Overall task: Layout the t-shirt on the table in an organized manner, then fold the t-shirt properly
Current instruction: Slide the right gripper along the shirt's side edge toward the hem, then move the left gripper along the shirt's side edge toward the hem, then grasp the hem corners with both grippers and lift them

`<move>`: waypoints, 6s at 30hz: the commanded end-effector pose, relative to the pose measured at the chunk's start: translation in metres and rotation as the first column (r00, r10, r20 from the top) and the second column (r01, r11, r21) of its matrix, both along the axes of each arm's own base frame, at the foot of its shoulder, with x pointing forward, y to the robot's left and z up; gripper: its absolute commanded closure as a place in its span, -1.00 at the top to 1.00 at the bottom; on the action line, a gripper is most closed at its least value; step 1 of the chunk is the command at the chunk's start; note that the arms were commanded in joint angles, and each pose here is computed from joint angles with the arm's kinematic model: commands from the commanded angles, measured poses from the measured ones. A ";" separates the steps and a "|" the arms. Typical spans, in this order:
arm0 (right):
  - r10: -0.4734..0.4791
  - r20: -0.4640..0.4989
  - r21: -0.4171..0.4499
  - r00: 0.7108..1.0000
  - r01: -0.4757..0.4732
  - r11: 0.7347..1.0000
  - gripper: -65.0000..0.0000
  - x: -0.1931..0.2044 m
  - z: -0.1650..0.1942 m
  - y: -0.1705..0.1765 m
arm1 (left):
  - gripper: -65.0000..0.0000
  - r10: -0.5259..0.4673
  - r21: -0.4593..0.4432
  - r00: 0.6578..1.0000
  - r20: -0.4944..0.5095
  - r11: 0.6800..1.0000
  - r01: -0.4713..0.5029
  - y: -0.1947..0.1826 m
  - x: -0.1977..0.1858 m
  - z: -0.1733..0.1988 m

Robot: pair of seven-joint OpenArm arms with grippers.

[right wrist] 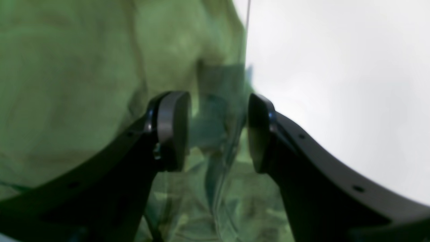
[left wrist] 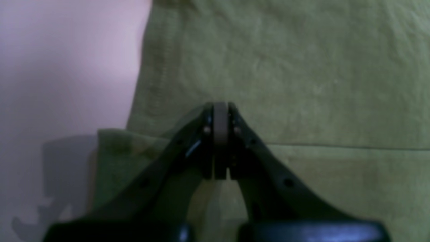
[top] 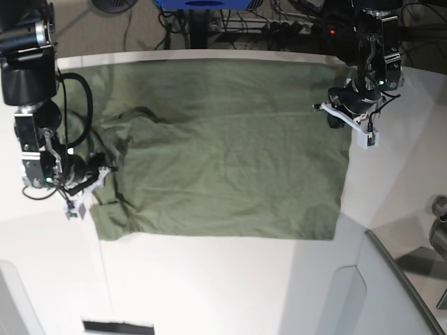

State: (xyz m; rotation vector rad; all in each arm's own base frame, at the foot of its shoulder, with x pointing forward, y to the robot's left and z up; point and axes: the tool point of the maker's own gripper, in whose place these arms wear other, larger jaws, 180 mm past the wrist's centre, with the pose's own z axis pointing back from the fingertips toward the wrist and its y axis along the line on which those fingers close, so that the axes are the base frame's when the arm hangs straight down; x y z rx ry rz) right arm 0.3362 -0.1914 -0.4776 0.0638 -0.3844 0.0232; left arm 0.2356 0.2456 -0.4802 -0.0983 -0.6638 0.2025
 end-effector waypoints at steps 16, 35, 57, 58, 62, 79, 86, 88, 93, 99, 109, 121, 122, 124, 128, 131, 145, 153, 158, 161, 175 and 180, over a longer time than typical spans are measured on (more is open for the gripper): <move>-0.011 0.082 -0.031 0.997 0.013 0.999 -0.31 0.031 0.028 -0.018 | -1.00 -0.005 0.020 1.000 0.027 1.000 0.005 0.008 0.005 0.008; -0.029 0.056 -0.031 0.998 0.030 0.999 -1.00 0.027 0.020 -0.022 | -1.00 -0.005 0.020 1.000 0.028 1.000 0.004 0.008 0.006 0.008; 0.043 0.277 -0.070 0.960 -0.024 0.997 -1.00 0.071 0.095 -0.019 | -1.00 -0.010 0.049 0.998 0.061 0.999 0.007 0.022 0.026 0.021; 0.045 0.282 -0.070 0.958 -0.026 0.997 -1.00 0.072 0.097 -0.019 | -1.00 -0.011 0.052 0.998 0.059 0.999 0.008 0.023 0.027 0.021; 0.046 0.290 -0.070 0.956 -0.027 0.997 -1.00 0.073 0.099 -0.018 | -1.00 -0.008 0.045 0.994 0.107 0.999 0.004 0.021 0.049 0.033; 0.053 0.271 -0.072 0.961 -0.034 0.997 -1.00 0.068 0.093 -0.017 | -0.50 0.116 -0.049 0.989 0.091 0.993 -0.111 0.044 0.129 0.026; 0.052 0.270 -0.072 0.961 -0.034 0.997 -1.00 0.068 0.093 -0.017 | 0.69 0.129 -0.045 0.980 0.152 0.991 -0.124 0.048 0.148 0.037; 0.052 0.270 -0.072 0.961 -0.034 0.997 -1.00 0.068 0.093 -0.017 | 0.66 0.144 -0.050 0.978 0.152 0.989 -0.138 0.051 0.150 0.034; 0.052 0.268 -0.072 0.962 -0.033 0.997 -1.00 0.068 0.092 -0.017 | 0.37 0.176 -0.099 0.979 0.100 0.981 -0.166 0.045 0.161 0.021; 0.052 0.268 -0.072 0.962 -0.033 0.997 -1.00 0.068 0.092 -0.017 | -0.47 0.167 -0.123 0.982 0.089 0.980 -0.156 0.030 0.162 0.015; 0.053 0.268 -0.072 0.962 -0.035 0.997 -1.00 0.068 0.092 -0.017 | -1.00 0.102 -0.059 0.989 0.107 0.994 -0.096 0.038 0.148 0.036; 0.053 0.271 -0.071 0.961 -0.035 0.997 -1.00 0.068 0.092 -0.016 | -1.00 -0.062 0.037 0.997 0.045 0.998 0.060 0.014 0.094 0.067; 0.053 0.271 -0.069 0.961 -0.036 0.997 -1.00 0.068 0.092 -0.015 | -1.00 -0.067 0.039 0.997 0.035 0.997 0.065 0.013 0.089 0.066; 0.053 0.271 -0.068 0.961 -0.036 0.997 -1.00 0.068 0.092 -0.014 | -1.00 -0.070 0.042 0.997 0.017 0.997 0.069 0.013 0.079 0.061; 0.053 0.270 -0.068 0.961 -0.036 0.997 -1.00 0.068 0.092 -0.014 | -1.00 -0.071 0.044 0.997 -0.024 0.996 0.072 0.015 0.063 0.050; 0.053 0.268 -0.068 0.962 -0.036 0.997 -1.00 0.068 0.092 -0.015 | -1.00 -0.072 0.046 0.996 -0.042 0.996 0.074 0.016 0.053 0.045; 0.053 0.265 -0.068 0.963 -0.036 0.997 -1.00 0.067 0.091 -0.015 | 0.11 0.070 0.080 0.995 0.073 0.994 -0.075 0.069 0.066 0.085; 0.053 0.265 -0.068 0.963 -0.036 0.997 -1.00 0.067 0.091 -0.015 | -0.01 0.200 -0.052 0.980 -0.014 0.978 -0.200 0.096 0.111 0.055; 0.053 0.265 -0.069 0.963 -0.036 0.997 -1.00 0.067 0.091 -0.015 | -0.01 0.250 -0.122 0.968 -0.037 0.960 -0.252 0.094 0.126 0.037; 0.053 0.265 -0.071 0.963 -0.035 0.997 -1.00 0.067 0.091 -0.016 | -0.01 0.228 -0.141 0.972 -0.055 0.962 -0.234 0.081 0.131 0.026; 0.053 0.266 -0.074 0.962 -0.034 0.997 -1.00 0.067 0.091 -0.018 | -0.19 0.171 -0.123 0.984 -0.043 0.977 -0.175 0.056 0.126 -0.009; 0.053 0.266 -0.074 0.962 -0.034 0.997 -1.00 0.067 0.091 -0.018 | -0.98 0.171 -0.124 0.984 -0.042 0.977 -0.175 0.055 0.126 -0.009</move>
